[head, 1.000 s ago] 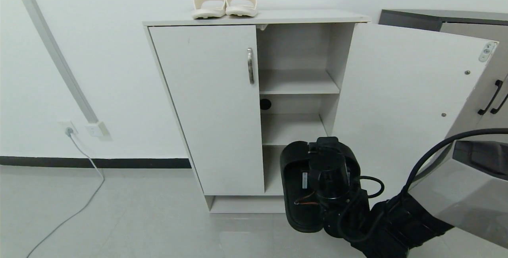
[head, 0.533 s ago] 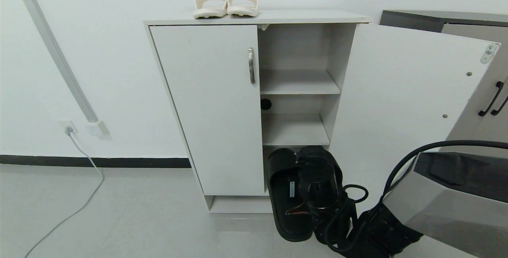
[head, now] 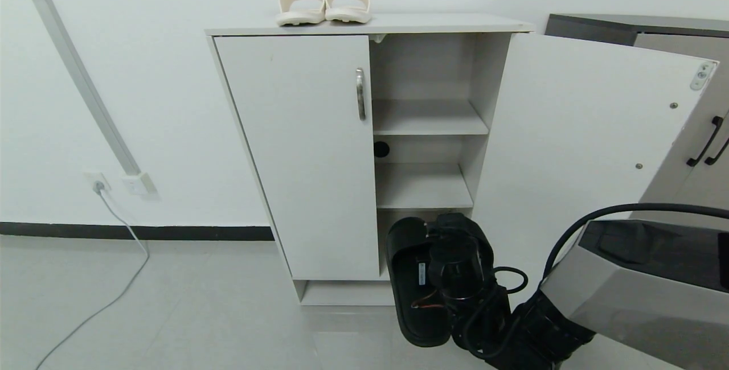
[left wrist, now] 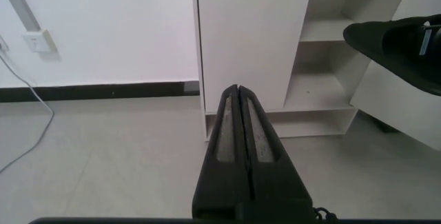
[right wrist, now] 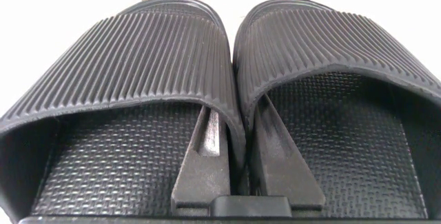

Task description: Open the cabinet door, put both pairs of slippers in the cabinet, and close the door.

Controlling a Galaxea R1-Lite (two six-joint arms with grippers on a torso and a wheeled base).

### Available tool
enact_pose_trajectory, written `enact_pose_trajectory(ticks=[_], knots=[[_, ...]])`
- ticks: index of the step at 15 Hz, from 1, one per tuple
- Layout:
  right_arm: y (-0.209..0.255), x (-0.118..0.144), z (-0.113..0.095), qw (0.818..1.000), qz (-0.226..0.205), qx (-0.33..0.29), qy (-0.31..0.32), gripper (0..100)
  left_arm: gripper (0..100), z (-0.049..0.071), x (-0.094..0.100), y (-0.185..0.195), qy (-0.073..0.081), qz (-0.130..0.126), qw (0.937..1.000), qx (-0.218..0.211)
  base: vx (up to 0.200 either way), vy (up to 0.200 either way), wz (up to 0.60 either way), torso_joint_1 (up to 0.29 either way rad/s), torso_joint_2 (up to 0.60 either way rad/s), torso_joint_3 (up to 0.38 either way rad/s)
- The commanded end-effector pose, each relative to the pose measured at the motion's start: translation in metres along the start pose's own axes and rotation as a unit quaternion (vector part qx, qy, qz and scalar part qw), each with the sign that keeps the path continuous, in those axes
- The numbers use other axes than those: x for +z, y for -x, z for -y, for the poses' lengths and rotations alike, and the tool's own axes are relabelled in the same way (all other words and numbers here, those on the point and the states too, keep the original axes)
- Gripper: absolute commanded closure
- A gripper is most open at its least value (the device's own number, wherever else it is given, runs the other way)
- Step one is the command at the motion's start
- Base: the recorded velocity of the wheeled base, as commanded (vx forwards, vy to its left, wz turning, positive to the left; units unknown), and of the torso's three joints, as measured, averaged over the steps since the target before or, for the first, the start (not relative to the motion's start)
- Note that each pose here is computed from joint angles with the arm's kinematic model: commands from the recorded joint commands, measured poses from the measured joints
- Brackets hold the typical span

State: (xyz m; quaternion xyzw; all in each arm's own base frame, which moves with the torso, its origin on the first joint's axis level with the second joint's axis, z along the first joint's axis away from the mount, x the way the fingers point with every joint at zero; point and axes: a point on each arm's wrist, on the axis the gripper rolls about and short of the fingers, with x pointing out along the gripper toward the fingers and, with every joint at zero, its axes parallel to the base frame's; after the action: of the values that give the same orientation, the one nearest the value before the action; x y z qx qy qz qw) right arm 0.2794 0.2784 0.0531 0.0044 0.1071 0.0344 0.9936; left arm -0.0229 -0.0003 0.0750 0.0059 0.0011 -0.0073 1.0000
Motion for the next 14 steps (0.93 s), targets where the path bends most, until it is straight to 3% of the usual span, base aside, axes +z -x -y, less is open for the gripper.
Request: enact_pose_trajectory(ticks=[1,6,14], knots=[[-0.004,-0.003,0.003,1.0,-0.003,-0.006,0.0,100,100,0.0,0.0,0.0,0.0,0.0,1.0,0.0,0.0,0.0,0.0,0.0,0.0,0.0],[-0.012,-0.005,0.003,1.0,0.0,-0.01,0.005,100,100,0.0,0.0,0.0,0.0,0.0,1.0,0.0,0.0,0.0,0.0,0.0,0.0,-0.015],[-0.016,-0.009,0.004,1.0,-0.002,-0.013,0.006,100,100,0.0,0.0,0.0,0.0,0.0,1.0,0.0,0.0,0.0,0.0,0.003,0.0,-0.181]])
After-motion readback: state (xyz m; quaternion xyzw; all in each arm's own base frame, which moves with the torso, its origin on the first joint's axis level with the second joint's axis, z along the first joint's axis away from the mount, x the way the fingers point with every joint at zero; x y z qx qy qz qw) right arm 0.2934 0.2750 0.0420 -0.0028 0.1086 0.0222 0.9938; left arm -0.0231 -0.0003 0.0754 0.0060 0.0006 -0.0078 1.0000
